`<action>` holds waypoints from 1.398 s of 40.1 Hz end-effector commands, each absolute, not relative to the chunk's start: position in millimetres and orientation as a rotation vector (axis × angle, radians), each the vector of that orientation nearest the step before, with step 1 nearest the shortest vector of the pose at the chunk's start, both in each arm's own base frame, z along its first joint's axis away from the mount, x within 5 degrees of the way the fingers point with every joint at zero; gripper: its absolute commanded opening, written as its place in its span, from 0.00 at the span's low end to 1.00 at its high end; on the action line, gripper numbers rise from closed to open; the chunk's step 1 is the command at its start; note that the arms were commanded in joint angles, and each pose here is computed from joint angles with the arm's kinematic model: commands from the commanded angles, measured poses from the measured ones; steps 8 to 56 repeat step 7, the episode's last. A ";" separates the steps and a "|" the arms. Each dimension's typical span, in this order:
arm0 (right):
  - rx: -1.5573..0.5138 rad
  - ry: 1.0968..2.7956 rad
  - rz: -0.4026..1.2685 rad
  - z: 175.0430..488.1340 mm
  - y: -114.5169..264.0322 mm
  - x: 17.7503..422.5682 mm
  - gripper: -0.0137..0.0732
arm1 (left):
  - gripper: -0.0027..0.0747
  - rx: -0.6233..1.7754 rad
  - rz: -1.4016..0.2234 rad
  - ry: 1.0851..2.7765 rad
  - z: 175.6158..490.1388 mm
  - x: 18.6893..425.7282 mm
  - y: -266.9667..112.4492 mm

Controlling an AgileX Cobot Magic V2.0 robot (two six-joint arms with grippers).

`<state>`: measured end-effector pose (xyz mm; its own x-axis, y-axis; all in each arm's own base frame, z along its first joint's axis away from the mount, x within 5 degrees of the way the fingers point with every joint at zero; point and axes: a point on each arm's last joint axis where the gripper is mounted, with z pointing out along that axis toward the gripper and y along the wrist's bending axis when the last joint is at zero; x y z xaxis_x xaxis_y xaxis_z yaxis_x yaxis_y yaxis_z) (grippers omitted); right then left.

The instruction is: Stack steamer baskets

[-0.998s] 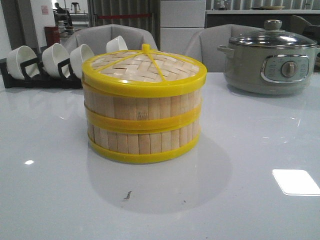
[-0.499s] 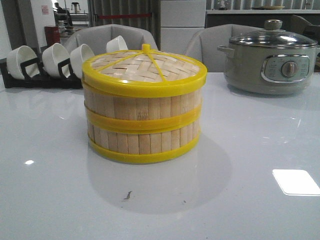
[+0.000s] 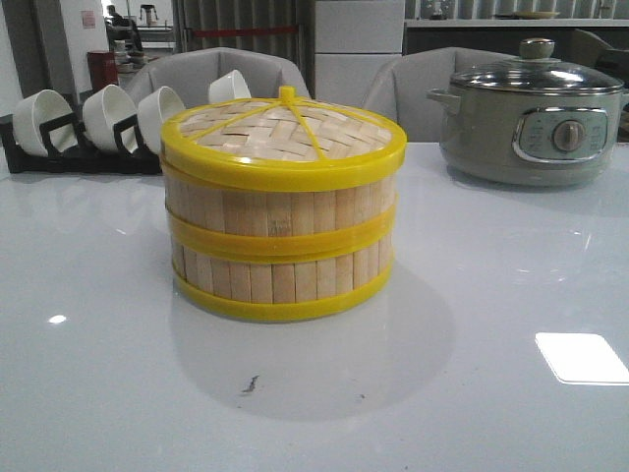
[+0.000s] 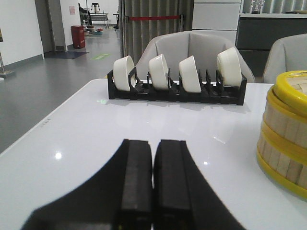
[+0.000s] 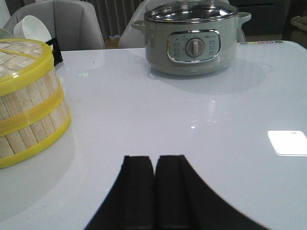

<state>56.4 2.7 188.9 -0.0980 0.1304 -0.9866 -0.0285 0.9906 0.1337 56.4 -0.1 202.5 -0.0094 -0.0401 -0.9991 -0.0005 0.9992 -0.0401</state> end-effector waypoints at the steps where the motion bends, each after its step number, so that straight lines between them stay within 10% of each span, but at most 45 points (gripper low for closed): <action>1: 0.071 1.554 0.122 201.9 1.9 54.6 0.19 | 0.15 -0.034 -0.029 1.491 210.0 55.3 0.2; 56: 0.071 1.554 0.122 201.9 1.9 54.6 0.19 | 0.15 -0.034 -0.029 1.491 210.0 55.3 0.2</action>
